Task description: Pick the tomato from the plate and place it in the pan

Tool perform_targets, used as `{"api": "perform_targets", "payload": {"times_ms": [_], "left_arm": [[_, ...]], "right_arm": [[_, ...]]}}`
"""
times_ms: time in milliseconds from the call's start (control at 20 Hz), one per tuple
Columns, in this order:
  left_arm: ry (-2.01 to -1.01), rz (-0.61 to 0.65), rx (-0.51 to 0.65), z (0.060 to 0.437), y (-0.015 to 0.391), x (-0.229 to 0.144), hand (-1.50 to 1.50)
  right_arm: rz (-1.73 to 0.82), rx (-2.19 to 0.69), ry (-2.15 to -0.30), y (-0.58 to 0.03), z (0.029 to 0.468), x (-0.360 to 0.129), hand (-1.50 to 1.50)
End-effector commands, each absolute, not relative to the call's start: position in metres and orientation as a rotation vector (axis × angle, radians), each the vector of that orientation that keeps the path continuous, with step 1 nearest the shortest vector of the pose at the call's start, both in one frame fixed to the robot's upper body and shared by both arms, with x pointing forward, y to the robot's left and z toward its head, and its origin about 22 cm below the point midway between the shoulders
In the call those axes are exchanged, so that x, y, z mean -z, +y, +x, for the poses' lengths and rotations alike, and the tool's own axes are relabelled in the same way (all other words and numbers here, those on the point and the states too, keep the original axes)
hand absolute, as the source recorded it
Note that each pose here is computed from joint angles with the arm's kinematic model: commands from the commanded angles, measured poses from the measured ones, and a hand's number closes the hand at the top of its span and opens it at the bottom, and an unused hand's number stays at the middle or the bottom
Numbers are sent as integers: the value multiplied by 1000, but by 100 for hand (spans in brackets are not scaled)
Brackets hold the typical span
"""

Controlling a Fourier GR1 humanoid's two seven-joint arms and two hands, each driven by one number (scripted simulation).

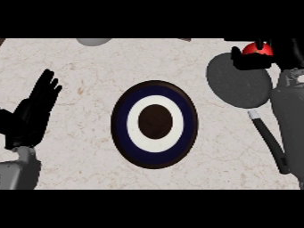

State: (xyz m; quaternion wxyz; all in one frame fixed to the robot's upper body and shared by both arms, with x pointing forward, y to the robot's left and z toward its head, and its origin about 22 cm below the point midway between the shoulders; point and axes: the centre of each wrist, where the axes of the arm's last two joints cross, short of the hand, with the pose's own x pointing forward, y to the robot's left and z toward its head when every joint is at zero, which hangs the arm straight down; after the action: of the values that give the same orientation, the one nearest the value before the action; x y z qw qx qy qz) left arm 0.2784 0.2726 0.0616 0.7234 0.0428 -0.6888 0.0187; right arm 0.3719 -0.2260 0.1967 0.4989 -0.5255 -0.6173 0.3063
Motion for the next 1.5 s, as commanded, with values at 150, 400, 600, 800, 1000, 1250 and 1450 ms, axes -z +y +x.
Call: {"api": "perform_targets", "payload": {"times_ms": [150, 400, 600, 800, 1000, 1250, 1450], "left_arm": [[-1528, 95, -27, 280, 260, -56, 0], [-1518, 95, -24, 278, 270, -66, 0], [-1541, 72, -24, 286, 261, -59, 0], [-1538, 79, -1, 287, 265, -63, 0], [-1550, 59, -5, 290, 258, -61, 0], [-1541, 67, -17, 289, 266, -66, 0], [-1529, 86, -36, 295, 266, -61, 0]], "right_arm": [[-1222, -741, -1505, -298, 403, -144, 150], [-1130, -805, -1539, -299, 413, -105, 150], [-1166, -799, -1490, -291, 430, -80, 150], [-1085, -685, -1300, -304, 428, -66, 150], [-994, -677, -1237, -322, 425, -55, -150], [-927, -626, -1357, -331, 422, -50, -150], [-846, -441, -1521, -355, 414, -52, -150]]}}
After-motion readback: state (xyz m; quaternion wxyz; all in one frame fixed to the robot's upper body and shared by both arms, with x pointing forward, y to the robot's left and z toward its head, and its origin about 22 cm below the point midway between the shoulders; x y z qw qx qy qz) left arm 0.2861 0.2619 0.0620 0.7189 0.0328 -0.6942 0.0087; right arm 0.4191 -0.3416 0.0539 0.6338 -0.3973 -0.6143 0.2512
